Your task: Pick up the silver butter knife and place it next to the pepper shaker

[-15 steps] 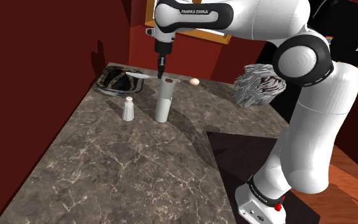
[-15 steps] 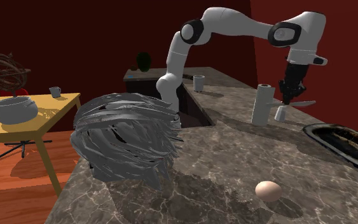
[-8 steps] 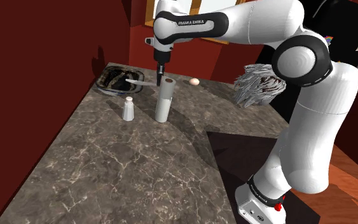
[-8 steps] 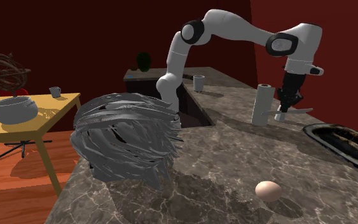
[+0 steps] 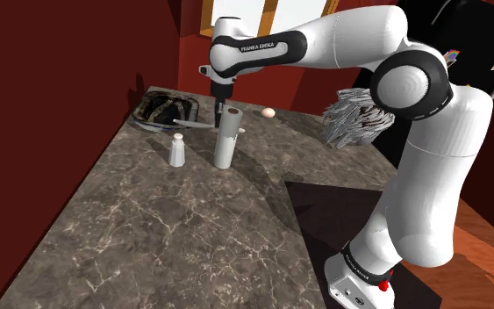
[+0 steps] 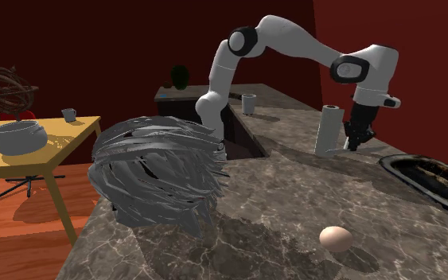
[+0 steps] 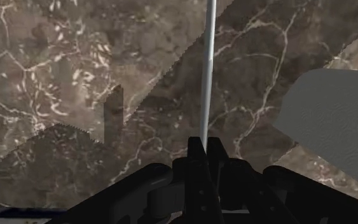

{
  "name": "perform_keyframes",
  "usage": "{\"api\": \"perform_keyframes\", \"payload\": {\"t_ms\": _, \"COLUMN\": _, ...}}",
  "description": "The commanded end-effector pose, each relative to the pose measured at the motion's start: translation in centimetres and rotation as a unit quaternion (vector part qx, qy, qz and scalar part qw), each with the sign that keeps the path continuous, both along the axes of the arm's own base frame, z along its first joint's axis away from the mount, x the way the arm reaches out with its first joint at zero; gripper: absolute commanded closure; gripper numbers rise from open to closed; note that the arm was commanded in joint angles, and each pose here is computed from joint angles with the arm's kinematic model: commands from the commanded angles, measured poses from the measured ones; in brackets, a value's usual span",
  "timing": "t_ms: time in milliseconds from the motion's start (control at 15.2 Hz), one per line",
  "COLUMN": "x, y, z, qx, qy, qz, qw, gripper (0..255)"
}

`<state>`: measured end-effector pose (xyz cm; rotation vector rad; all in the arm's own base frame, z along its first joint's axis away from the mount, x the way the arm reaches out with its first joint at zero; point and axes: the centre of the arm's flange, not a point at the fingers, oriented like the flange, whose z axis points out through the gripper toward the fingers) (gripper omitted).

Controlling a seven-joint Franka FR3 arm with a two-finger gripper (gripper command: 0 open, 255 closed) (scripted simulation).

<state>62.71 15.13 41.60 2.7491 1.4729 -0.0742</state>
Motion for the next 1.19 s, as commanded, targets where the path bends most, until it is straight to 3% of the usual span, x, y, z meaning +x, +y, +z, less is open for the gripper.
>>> {"api": "perform_keyframes", "payload": {"t_ms": 0, "x": -0.1, "y": 0.1, "z": -1.0, "qx": 0.000, "qy": 0.000, "qz": 0.000, "qw": 1.0000, "gripper": 255}}
{"api": "perform_keyframes", "payload": {"t_ms": 462, "x": -0.1, "y": 0.1, "z": -4.7, "qx": 0.000, "qy": 0.000, "qz": 0.000, "qw": 1.0000, "gripper": 255}}
{"api": "perform_keyframes", "payload": {"t_ms": 990, "x": -0.1, "y": 0.1, "z": -4.7, "qx": 0.000, "qy": 0.000, "qz": 0.000, "qw": 1.0000, "gripper": 255}}
{"api": "perform_keyframes", "payload": {"t_ms": 1056, "x": -0.1, "y": 0.1, "z": -4.7, "qx": 0.000, "qy": 0.000, "qz": 0.000, "qw": 1.0000, "gripper": 0}}
{"api": "perform_keyframes", "payload": {"t_ms": 1122, "x": -0.1, "y": 0.1, "z": -4.7, "qx": 0.000, "qy": 0.000, "qz": 0.000, "qw": 1.0000, "gripper": 0}}
